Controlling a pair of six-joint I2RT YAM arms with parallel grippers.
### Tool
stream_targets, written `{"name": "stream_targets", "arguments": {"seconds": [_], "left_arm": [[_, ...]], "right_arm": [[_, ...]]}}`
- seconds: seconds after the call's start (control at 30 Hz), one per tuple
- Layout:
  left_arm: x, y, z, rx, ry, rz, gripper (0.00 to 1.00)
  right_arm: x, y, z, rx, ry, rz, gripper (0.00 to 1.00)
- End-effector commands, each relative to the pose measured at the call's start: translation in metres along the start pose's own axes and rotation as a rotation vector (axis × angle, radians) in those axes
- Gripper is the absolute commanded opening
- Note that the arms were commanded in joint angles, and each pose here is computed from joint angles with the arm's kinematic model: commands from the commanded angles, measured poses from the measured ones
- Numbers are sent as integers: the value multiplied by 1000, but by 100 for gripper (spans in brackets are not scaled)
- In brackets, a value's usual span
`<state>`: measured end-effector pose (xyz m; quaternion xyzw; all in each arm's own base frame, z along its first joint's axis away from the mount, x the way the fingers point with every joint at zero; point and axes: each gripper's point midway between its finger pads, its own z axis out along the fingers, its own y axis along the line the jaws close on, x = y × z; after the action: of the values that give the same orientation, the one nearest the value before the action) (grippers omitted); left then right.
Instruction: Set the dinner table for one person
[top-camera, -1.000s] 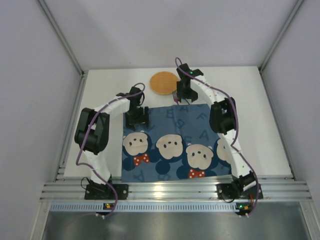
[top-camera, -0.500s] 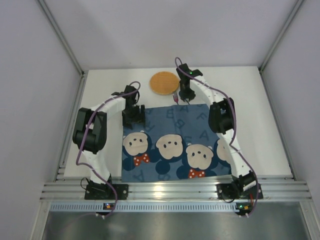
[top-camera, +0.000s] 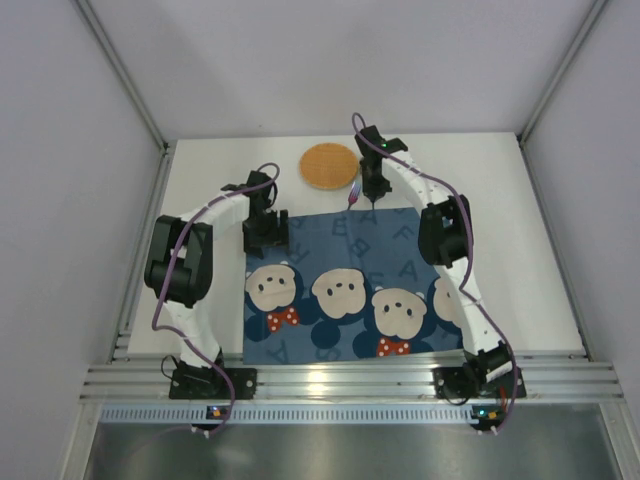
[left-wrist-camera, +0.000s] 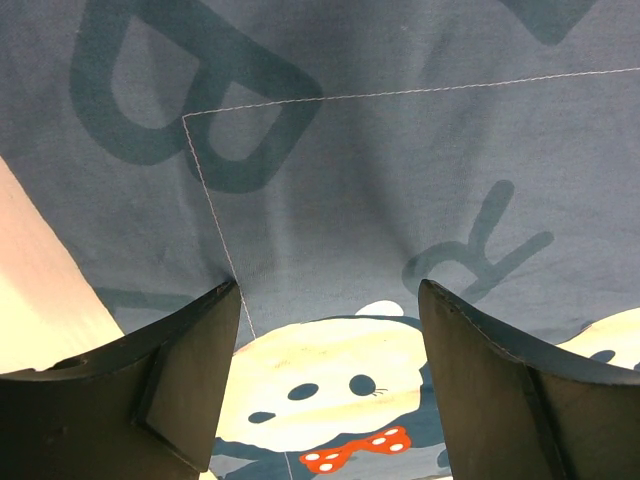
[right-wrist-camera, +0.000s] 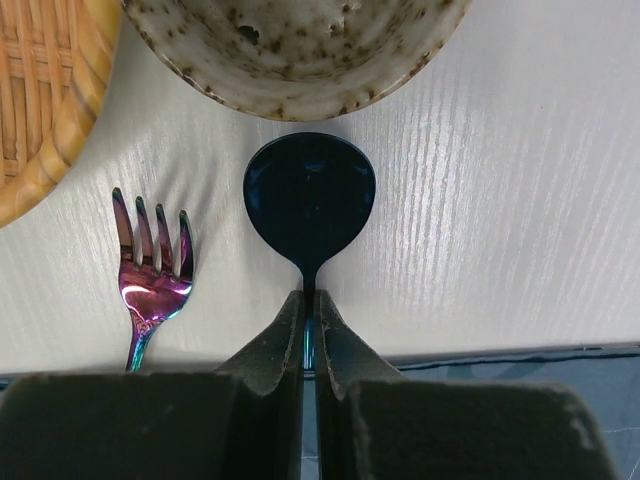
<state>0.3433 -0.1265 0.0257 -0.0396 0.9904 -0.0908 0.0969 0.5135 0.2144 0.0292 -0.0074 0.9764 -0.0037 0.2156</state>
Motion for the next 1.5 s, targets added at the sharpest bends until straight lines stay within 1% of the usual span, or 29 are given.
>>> {"name": "stream_targets", "arguments": {"seconds": [0.0,0.1,0.2,0.23,0.3,0.33,0.4,0.43,0.5,0.53,0.6,0.7,0.73,0.8,0.83,0.9,0.93,1.0,1.03,1.07,1.13,1.17,1.2,1.23,1.27,1.33,1.37,1.4,1.47], "left_arm": [[1,2,-5,8,-8,11,77],[1,2,-8,8,-8,19,77],[0,1,-14,9,-16,23,77],[0,1,-17,11,-21,23,77],[0,1,-20,10,-27,19,77],[0,1,-20,8,-26,16,77],[-2,0,-25,9,-40,10,77],[-2,-1,-26,9,-43,8,77],[-5,-2,-31,11,-59,-1,77],[-7,-3,-33,13,-68,-3,77],[-10,-5,-38,14,-87,-12,77],[-16,-8,-42,15,-111,-19,77],[-21,-12,-45,14,-127,-16,77],[-27,-16,-45,10,-139,-17,77],[-33,-23,-46,12,-154,-8,77],[-40,-29,-48,8,-167,-10,77],[-48,-36,-49,14,-179,-4,77],[-54,-42,-51,14,-185,-3,77],[-58,-49,-55,21,-198,9,77],[-59,-51,-53,16,-198,15,77],[-61,-60,-55,20,-207,32,77],[-61,-62,-54,20,-207,36,77],[-59,-65,-54,22,-204,33,77],[-55,-68,-52,21,-195,37,77],[-51,-69,-50,19,-189,37,77],[-38,-71,-44,17,-169,44,77],[-35,-72,-41,21,-172,45,77],[-24,-69,-33,15,-146,43,77],[-17,-66,-31,16,-140,35,77]], "right_arm": [[13,-7,30,23,38,-17,0],[-15,-8,13,18,-45,2,0],[-53,-7,-21,5,-178,29,0],[-73,-6,-46,-12,-251,47,0],[-86,-10,-68,-5,-312,70,0],[-101,-11,-98,-21,-380,89,0],[-103,-19,-116,2,-417,101,0],[-112,-24,-145,-5,-470,116,0],[-115,-34,-165,22,-515,129,0],[-119,-39,-191,19,-561,146,0],[-119,-51,-207,49,-594,162,0],[-122,-71,-247,98,-668,186,0],[-123,-82,-271,113,-710,205,0],[-118,-105,-285,193,-735,207,0],[-118,-122,-307,211,-774,232,0],[-106,-145,-307,261,-758,239,0],[-101,-166,-320,275,-773,277,0],[-79,-176,-302,263,-712,285,0],[-70,-186,-309,260,-714,302,0],[-49,-184,-285,245,-645,289,0],[-26,-181,-274,208,-598,286,0],[0,-170,-245,162,-507,274,0],[15,-166,-233,140,-464,274,0],[29,-162,-224,114,-428,279,0],[55,-151,-200,66,-347,276,0],[77,-141,-178,21,-286,264,0],[97,-136,-162,-3,-224,251,0],[101,-132,-152,-14,-211,242,0],[113,-132,-138,-5,-169,227,0]]}}
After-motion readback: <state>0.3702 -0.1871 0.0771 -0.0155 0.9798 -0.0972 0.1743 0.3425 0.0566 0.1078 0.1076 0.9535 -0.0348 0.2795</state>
